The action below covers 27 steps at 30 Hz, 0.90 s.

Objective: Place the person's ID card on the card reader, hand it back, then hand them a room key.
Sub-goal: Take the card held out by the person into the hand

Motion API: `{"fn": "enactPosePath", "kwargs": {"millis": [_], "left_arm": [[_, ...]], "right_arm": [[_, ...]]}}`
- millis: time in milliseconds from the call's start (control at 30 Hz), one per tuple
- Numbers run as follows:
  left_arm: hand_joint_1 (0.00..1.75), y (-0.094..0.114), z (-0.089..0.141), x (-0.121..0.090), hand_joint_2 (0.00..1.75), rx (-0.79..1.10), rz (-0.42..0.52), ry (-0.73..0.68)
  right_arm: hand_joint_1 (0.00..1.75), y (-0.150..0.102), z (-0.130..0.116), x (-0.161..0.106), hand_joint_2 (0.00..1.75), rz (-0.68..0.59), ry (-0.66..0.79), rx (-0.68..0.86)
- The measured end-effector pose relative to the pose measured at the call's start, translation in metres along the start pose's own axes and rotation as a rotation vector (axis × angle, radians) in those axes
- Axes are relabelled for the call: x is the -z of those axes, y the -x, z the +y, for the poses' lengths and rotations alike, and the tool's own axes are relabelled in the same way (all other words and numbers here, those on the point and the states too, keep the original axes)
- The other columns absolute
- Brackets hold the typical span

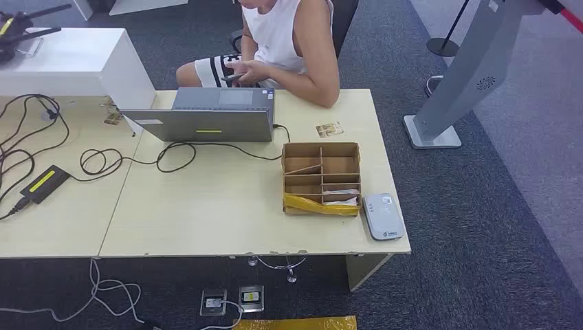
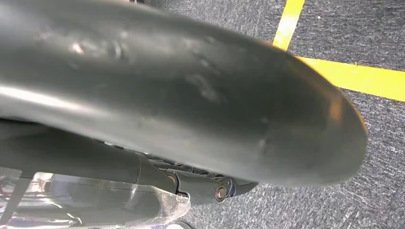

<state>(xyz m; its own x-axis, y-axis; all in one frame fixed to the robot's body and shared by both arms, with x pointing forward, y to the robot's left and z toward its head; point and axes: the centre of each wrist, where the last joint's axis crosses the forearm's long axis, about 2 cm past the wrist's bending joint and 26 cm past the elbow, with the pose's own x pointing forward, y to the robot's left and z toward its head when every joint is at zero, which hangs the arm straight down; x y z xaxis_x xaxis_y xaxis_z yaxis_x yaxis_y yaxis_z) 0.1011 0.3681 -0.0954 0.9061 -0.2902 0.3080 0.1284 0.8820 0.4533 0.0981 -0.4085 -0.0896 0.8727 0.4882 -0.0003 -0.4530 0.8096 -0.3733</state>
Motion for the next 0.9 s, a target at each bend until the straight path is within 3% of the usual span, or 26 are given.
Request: {"fn": "enactPosePath", "kwargs": {"millis": [900], "left_arm": [[0.00, -0.0001, -0.0002, -0.0001, 0.00, 0.006, -0.002, 0.000]], "right_arm": [[0.00, -0.0007, -0.0024, 0.0000, 0.00, -0.035, 0.072, 0.046]]}}
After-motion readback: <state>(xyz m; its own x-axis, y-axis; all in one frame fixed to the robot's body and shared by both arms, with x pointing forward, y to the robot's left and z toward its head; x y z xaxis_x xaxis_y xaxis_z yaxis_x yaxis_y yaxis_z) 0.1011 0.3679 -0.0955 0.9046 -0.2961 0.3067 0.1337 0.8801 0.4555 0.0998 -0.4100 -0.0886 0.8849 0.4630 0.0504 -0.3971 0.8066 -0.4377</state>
